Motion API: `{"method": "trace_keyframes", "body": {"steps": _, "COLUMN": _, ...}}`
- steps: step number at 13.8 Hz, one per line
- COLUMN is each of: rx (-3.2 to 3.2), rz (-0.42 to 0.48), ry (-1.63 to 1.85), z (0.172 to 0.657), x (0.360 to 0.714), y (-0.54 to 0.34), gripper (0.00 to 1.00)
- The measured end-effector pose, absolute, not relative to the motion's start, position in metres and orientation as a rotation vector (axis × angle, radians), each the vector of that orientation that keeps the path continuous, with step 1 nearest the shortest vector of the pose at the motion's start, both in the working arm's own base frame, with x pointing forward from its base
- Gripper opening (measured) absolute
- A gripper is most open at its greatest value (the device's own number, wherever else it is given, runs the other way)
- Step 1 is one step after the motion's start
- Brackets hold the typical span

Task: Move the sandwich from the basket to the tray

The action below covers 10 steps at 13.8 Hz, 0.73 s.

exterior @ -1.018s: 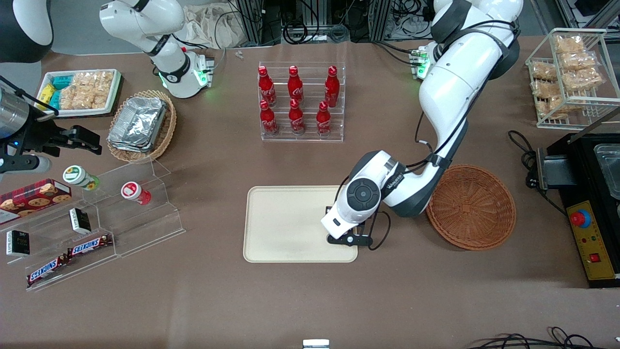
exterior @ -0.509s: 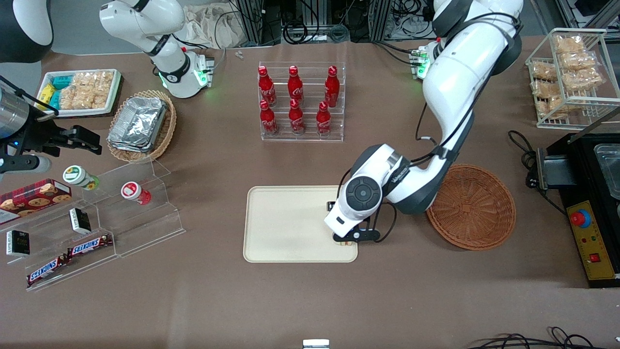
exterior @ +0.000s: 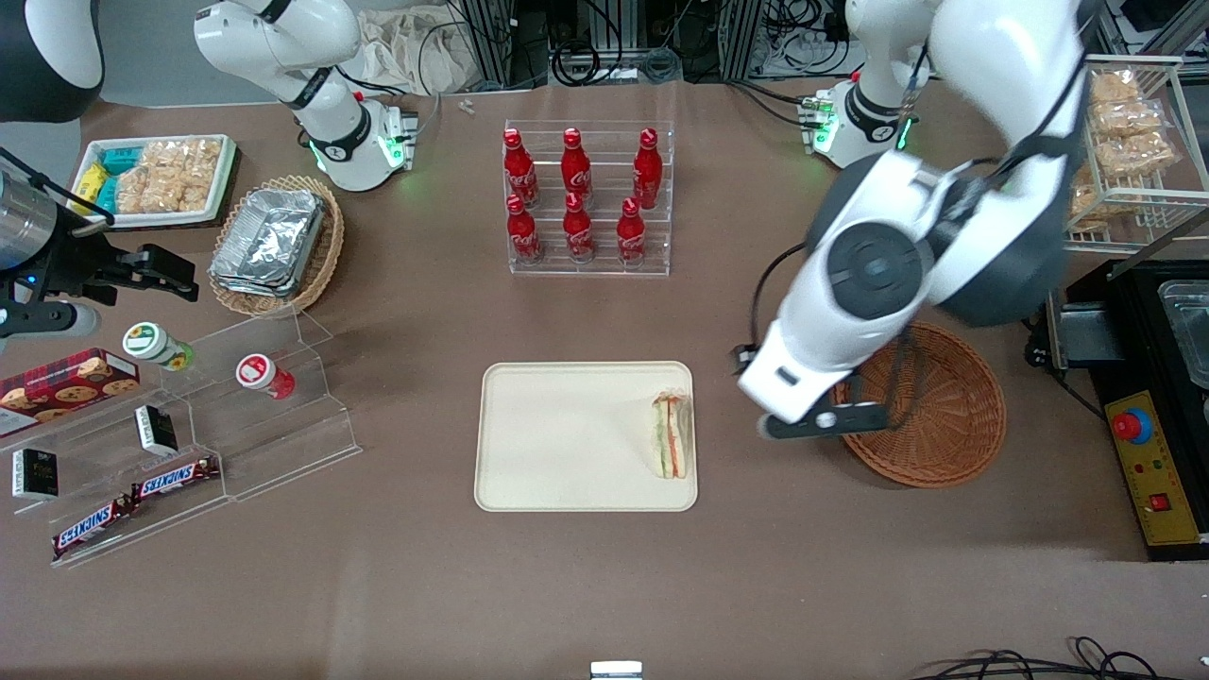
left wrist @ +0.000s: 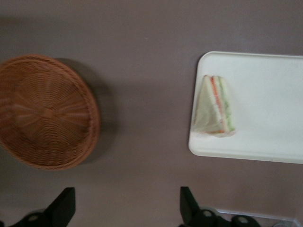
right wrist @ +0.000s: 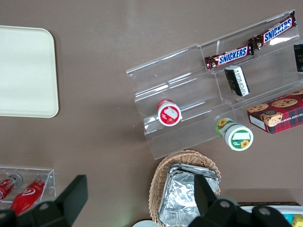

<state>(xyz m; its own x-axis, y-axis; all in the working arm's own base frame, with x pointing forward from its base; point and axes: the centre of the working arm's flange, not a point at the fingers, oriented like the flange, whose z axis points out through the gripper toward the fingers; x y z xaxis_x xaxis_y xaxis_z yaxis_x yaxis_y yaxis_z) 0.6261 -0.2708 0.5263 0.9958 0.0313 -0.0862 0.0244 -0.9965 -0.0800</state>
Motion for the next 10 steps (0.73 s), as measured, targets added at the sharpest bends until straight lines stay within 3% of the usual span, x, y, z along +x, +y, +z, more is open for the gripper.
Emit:
{"method": "trace_keyframes", "body": {"steps": 5, "rx": -3.036, "rz": 0.096, "ry": -0.043, "z": 0.582, "x": 0.630, "y": -0.146, "gripper": 1.00}}
{"method": "trace_keyframes", "body": {"steps": 10, "rx": -3.019, "rz": 0.132, "ry": -0.122, "z": 0.582, "x": 0.629, "y": -0.104, "gripper": 1.00}}
